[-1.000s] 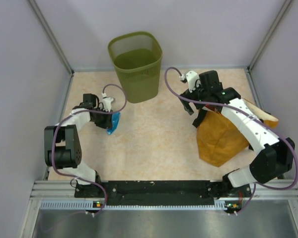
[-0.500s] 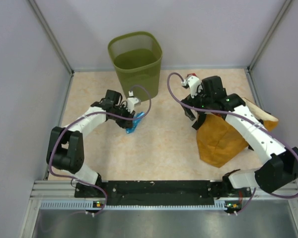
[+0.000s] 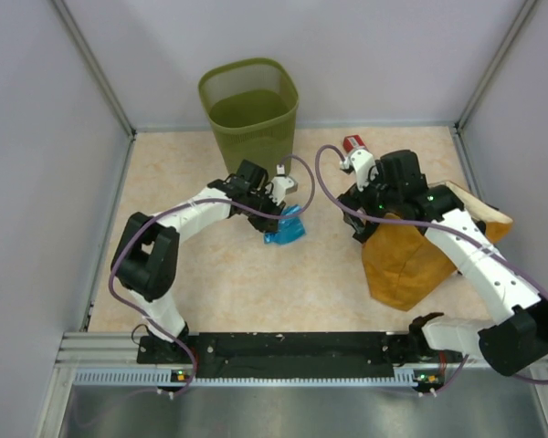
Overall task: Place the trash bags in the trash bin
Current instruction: Move the trash bag to the center of the board.
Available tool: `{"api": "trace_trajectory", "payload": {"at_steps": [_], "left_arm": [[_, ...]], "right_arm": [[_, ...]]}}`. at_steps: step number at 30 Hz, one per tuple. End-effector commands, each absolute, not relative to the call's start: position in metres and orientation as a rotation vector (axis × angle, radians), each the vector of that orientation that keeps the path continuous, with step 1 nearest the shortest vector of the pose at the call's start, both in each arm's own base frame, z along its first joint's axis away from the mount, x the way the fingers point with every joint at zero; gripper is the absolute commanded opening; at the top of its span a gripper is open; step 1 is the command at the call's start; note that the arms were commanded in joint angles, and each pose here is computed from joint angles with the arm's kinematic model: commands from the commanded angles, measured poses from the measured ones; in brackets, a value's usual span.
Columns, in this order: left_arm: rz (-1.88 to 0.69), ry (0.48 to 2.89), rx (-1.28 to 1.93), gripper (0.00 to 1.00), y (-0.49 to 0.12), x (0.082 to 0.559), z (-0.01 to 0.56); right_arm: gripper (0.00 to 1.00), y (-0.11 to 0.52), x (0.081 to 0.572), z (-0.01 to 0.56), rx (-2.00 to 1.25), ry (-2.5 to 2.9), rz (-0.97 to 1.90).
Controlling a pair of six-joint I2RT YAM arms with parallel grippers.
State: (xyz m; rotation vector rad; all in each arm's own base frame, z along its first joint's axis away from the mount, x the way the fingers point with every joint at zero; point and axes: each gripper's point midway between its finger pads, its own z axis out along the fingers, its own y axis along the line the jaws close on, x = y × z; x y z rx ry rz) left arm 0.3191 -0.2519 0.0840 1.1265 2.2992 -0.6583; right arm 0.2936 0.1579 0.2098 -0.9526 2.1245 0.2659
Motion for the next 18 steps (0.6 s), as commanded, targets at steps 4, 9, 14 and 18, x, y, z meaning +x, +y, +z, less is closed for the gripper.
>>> {"api": "trace_trajectory", "payload": {"at_steps": [4,9,14,18], "left_arm": [[-0.639,2.314,1.059,0.00,-0.266,0.335,0.078],[-0.637,2.318,1.070,0.03,-0.265,0.331,0.074],[-0.579,2.303,1.071,0.20,-0.256,0.332,0.074],[-0.525,2.288,1.052,0.42,-0.248,0.334,0.076]], "right_arm": [[0.95,0.158,0.270,0.232,-1.017,2.053,0.304],[0.95,0.162,0.271,0.241,-1.026,2.026,0.320],[0.95,0.171,0.268,0.236,-1.052,2.035,0.379],[0.95,0.173,0.269,0.231,-1.063,2.043,0.396]]}}
